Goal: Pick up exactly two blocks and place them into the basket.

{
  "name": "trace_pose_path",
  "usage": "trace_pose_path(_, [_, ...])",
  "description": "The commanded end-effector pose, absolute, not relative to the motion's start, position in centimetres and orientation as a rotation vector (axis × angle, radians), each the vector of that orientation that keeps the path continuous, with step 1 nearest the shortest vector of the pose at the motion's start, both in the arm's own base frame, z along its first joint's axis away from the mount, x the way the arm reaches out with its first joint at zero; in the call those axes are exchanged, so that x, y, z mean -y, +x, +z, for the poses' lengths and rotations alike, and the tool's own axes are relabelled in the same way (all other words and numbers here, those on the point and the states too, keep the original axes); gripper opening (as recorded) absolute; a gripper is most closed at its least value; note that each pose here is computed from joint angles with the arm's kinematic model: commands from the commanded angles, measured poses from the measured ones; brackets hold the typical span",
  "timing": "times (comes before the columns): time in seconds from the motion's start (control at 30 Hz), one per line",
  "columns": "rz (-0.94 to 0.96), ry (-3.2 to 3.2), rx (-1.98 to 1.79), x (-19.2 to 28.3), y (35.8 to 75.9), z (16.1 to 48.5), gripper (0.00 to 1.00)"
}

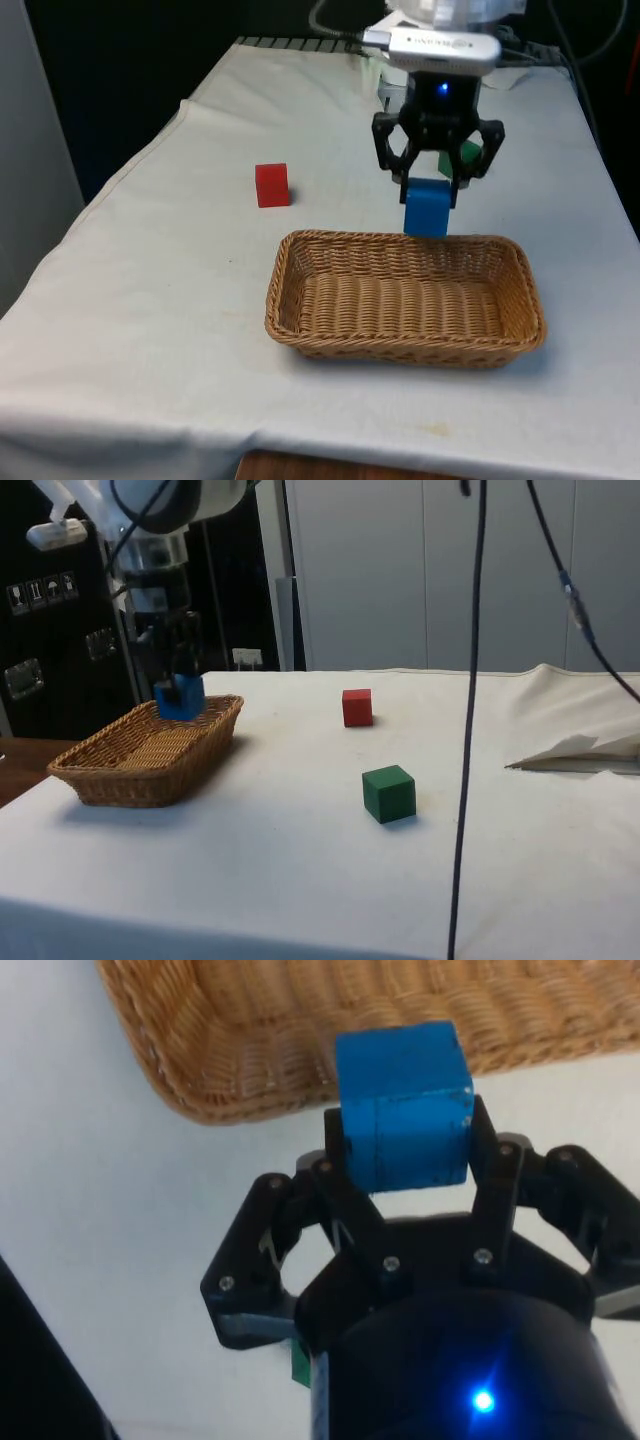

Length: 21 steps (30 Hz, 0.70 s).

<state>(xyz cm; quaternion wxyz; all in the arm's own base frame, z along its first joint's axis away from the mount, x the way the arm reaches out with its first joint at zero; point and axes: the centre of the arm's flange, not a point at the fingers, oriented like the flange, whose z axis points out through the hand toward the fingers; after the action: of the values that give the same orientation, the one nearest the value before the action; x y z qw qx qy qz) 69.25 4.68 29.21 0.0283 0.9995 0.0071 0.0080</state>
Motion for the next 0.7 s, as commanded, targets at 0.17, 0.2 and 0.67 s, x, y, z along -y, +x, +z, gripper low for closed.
trace_pose_path(0.17, [0.016, 3.085, -0.024, -5.5, 70.9, 27.8, 0.00])
trace_pose_path(0.2, [0.017, 3.084, -0.022, -5.6, 71.2, 27.3, 0.00])
trace_pose_path(0.67, [0.029, 3.073, -0.033, -6.4, 73.4, 24.1, 0.00])
